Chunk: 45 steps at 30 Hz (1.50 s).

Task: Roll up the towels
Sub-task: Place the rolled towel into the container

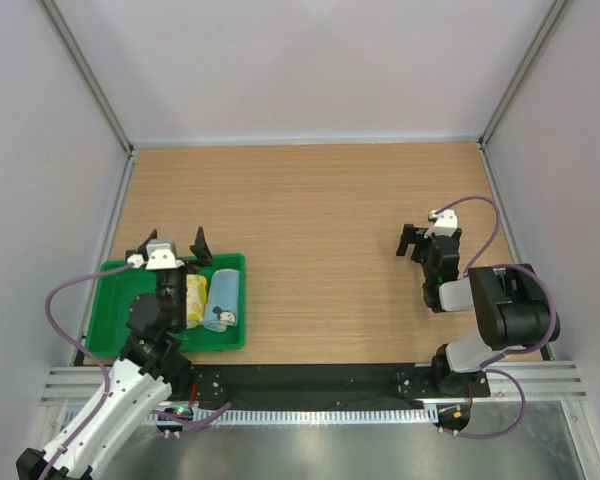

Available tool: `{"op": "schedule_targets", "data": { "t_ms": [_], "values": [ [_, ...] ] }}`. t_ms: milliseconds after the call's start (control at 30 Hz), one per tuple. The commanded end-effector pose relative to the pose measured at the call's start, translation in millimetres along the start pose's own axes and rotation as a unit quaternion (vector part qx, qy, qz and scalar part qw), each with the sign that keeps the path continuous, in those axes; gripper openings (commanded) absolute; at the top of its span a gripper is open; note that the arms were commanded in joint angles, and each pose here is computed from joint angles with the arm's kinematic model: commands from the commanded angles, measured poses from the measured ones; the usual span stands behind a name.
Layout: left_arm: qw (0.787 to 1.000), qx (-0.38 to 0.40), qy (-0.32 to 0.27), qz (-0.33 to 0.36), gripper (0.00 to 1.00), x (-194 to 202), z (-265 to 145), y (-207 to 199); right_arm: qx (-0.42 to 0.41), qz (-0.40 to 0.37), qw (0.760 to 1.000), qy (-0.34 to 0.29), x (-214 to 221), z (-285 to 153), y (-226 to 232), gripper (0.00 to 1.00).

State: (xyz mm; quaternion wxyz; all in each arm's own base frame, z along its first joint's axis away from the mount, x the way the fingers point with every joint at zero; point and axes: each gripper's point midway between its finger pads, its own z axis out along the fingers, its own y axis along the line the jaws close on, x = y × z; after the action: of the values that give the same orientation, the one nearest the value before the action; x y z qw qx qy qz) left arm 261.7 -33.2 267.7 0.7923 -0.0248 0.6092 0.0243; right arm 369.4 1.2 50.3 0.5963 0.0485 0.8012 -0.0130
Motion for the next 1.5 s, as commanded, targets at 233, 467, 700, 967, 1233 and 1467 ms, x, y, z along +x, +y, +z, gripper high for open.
{"op": "schedule_targets", "data": {
  "t_ms": [233, 467, 700, 967, 1233, 1467],
  "values": [
    [0.999, -0.002, -0.032, -0.029, 1.00, -17, -2, 2, -0.007, -0.002, 0.999, -0.051, -28, 4, 4, 1.00],
    [0.999, 0.006, -0.033, -0.032, 1.00, -18, -4, -1, -0.007, -0.003, 0.999, -0.050, -27, 4, 4, 1.00],
    [0.999, 0.011, -0.035, -0.035, 1.00, -19, -4, -4, -0.007, -0.003, 0.999, -0.049, -27, 4, 4, 1.00],
    [0.996, 0.060, -0.029, -0.055, 1.00, -17, -6, -25, -0.006, -0.002, 0.999, -0.050, -27, 4, 3, 1.00],
    [0.949, 0.300, 0.009, -0.094, 1.00, -9, -38, -124, -0.007, -0.002, 0.999, -0.050, -27, 4, 4, 1.00],
    [0.882, 0.458, 0.005, -0.111, 1.00, -14, -92, -174, -0.007, -0.002, 0.999, -0.050, -27, 4, 4, 1.00]
  ]
}}
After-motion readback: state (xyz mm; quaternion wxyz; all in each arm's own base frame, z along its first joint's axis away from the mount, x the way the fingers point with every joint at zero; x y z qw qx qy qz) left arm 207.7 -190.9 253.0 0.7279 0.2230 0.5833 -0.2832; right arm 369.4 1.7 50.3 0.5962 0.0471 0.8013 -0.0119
